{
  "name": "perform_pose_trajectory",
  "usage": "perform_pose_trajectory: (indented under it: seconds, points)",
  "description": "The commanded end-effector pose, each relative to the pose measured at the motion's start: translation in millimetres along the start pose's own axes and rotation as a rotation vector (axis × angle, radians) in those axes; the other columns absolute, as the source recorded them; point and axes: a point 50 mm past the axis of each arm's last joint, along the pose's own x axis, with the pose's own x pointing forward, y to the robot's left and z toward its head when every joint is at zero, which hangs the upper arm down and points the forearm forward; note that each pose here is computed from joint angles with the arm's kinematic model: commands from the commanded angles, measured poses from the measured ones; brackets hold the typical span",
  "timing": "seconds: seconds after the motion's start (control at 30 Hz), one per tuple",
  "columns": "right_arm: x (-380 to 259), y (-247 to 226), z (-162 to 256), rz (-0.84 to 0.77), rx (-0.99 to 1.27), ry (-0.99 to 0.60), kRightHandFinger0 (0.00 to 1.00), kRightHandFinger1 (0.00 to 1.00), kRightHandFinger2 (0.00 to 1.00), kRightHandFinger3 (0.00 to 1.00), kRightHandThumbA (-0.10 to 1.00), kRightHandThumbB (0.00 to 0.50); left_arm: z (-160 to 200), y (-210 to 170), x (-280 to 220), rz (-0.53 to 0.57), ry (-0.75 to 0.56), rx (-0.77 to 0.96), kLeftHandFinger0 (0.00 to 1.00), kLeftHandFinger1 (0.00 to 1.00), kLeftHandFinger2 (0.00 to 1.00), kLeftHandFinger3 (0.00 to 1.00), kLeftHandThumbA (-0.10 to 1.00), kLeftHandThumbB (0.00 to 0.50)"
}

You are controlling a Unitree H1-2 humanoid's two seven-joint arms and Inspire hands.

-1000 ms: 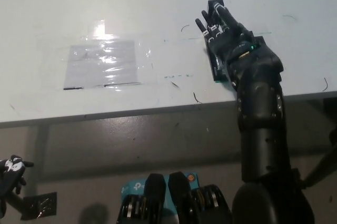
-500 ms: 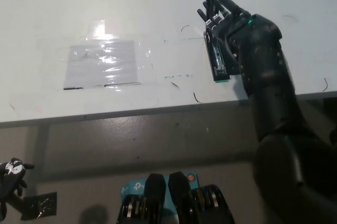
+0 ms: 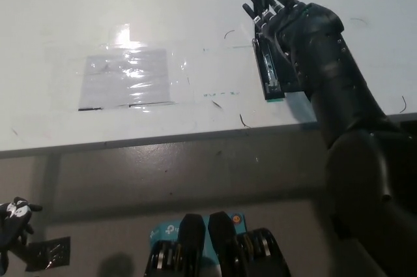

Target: A stapler is kept infront of the robot on the black mark on the desk and the robot uses its right hand to lift the top of the stapler to open it

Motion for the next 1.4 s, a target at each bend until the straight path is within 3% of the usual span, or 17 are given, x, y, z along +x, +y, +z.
perform_pose_trajectory:
  seconds: [0.0, 0.07, 0.23, 0.37, 0.7, 0.8, 0.97, 1.03, 1.2, 1.33, 1.37]
  points:
    - [-29.3, 57.4, 24.7, 0.237, -0.022, -0.145, 0.61, 0.65, 0.72, 0.82, 0.51, 0.0, 12.6, 8.5, 0.1, 0.034, -0.048, 0.017, 0.11, 0.19, 0.41, 0.72, -0.1, 0.0]
    - [-33.1, 45.2, 16.6, 0.271, -0.028, -0.132, 0.66, 0.69, 0.81, 0.92, 0.49, 0.0, 12.9, 8.4, -0.3, 0.035, -0.047, 0.017, 0.13, 0.19, 0.43, 0.74, -0.1, 0.0]
    - [-52.1, 15.9, 2.0, 0.283, -0.052, -0.119, 0.6, 0.65, 0.79, 0.92, 0.46, 0.0, 17.7, 10.8, 2.2, 0.05, -0.049, 0.017, 0.13, 0.19, 0.44, 0.74, -0.1, 0.0]
    - [-77.4, -16.1, -9.3, 0.323, -0.039, -0.124, 0.56, 0.68, 0.82, 0.93, 0.44, 0.0, 23.2, 12.6, 6.0, 0.047, -0.063, 0.023, 0.12, 0.18, 0.42, 0.73, -0.1, 0.0]
    - [-118.5, -75.4, -36.8, 0.358, -0.045, -0.079, 0.64, 0.73, 0.88, 1.0, 0.5, 0.0, 24.7, 14.0, 7.4, 0.042, -0.077, 0.019, 0.14, 0.2, 0.44, 0.73, -0.1, 0.0]
    - [-127.2, -96.0, -52.6, 0.359, -0.028, -0.033, 0.67, 0.76, 0.95, 1.0, 0.54, 0.0, 27.3, 13.3, 7.7, 0.036, -0.083, 0.03, 0.13, 0.19, 0.44, 0.74, -0.1, 0.0]
    - [-130.4, -116.9, -70.8, 0.322, -0.006, 0.035, 0.69, 0.77, 0.94, 1.0, 0.56, 0.0, 26.2, 14.2, 8.7, 0.038, -0.074, 0.018, 0.14, 0.21, 0.45, 0.76, -0.1, 0.0]
    - [-132.9, -123.7, -70.3, 0.328, -0.02, 0.037, 0.76, 0.82, 0.98, 1.0, 0.59, 0.0, 25.9, 14.4, 9.0, 0.04, -0.075, 0.019, 0.15, 0.21, 0.46, 0.76, -0.1, 0.0]
    - [-143.6, -142.8, -55.5, 0.347, -0.068, 0.01, 0.77, 0.83, 0.97, 1.0, 0.61, 0.0, 26.4, 14.1, 9.1, 0.038, -0.077, 0.029, 0.13, 0.2, 0.44, 0.74, -0.1, 0.0]
    - [-161.9, -167.2, -29.2, 0.335, -0.157, -0.106, 0.75, 0.82, 0.96, 1.0, 0.58, 0.0, 27.1, 12.6, 10.8, 0.038, -0.084, 0.019, 0.13, 0.19, 0.43, 0.72, -0.1, 0.0]
    - [-169.1, -182.5, -16.5, 0.289, -0.221, -0.193, 0.67, 0.75, 0.9, 1.0, 0.49, 0.0, 27.4, 12.6, 10.6, 0.038, -0.079, 0.021, 0.15, 0.19, 0.43, 0.74, -0.1, 0.0]
